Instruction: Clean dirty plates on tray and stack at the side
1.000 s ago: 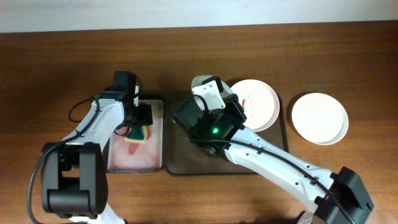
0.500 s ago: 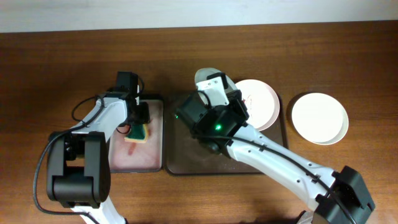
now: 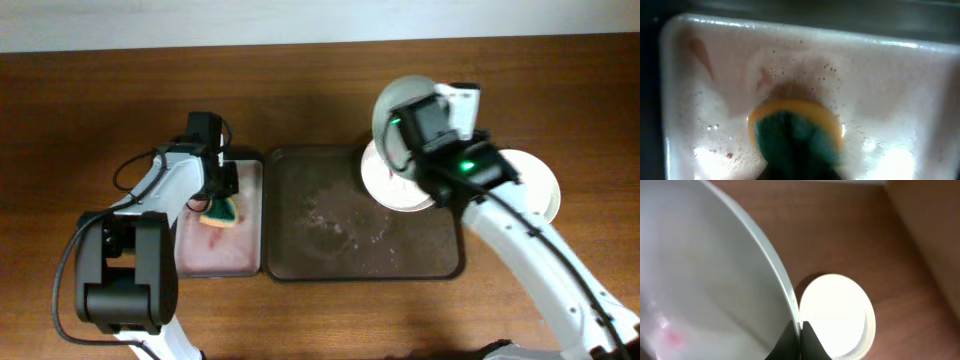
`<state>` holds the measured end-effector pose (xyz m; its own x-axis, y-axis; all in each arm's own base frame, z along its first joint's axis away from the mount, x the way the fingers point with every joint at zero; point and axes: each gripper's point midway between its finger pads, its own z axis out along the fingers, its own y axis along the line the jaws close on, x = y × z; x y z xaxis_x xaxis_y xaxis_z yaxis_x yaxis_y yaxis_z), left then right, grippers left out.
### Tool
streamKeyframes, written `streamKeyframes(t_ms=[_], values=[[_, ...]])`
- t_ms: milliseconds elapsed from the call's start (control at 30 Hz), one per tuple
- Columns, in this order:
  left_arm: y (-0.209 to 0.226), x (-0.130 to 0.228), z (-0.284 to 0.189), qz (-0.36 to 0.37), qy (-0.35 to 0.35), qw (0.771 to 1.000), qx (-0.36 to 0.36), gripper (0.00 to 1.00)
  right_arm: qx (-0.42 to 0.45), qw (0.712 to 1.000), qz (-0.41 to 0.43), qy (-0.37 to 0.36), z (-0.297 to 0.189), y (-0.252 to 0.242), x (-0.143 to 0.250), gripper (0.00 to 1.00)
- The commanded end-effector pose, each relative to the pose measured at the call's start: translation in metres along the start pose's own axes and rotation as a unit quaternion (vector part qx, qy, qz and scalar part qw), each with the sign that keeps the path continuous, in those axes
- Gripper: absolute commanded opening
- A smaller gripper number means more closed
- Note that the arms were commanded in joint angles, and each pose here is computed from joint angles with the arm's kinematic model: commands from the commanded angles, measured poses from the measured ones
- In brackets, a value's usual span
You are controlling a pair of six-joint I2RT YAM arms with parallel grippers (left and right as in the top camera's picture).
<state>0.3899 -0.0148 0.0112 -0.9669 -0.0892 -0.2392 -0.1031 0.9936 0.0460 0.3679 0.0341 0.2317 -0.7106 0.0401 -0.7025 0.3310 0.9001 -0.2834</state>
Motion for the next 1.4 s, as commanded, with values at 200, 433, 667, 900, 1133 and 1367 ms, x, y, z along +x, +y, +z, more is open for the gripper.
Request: streamKeyframes(t_ms=[200,433,667,900,1133,1367], values=[[-0.003,0.027,-0.023,0.004,0.067,0.998,0.016,0.87,-0.047,0.961,0.228,0.149,0.058,-0.105,0.028,0.04],[-0.007,0.058,-0.007,0.004,0.105,0.994,0.032,0.80,0.013,0.918,0.339,0.205,0.082,-0.191,0.069,0.04],[-0.004,0.068,-0.002,0.004,0.115,0.993,0.027,0.02,0.016,0.911,0.345,0.227,0.092,-0.193,0.079,0.04],[0.011,0.076,-0.006,0.011,0.131,0.991,-0.016,0.00,0.018,0.905,0.341,0.252,0.108,-0.189,0.091,0.04],[0.010,0.051,-0.035,0.006,0.073,0.997,-0.006,0.52,0.036,0.895,0.343,0.283,0.129,-0.194,0.109,0.04],[-0.009,0.048,-0.048,0.001,0.061,0.997,0.052,0.86,0.025,0.887,0.343,0.307,0.142,-0.185,0.119,0.20]])
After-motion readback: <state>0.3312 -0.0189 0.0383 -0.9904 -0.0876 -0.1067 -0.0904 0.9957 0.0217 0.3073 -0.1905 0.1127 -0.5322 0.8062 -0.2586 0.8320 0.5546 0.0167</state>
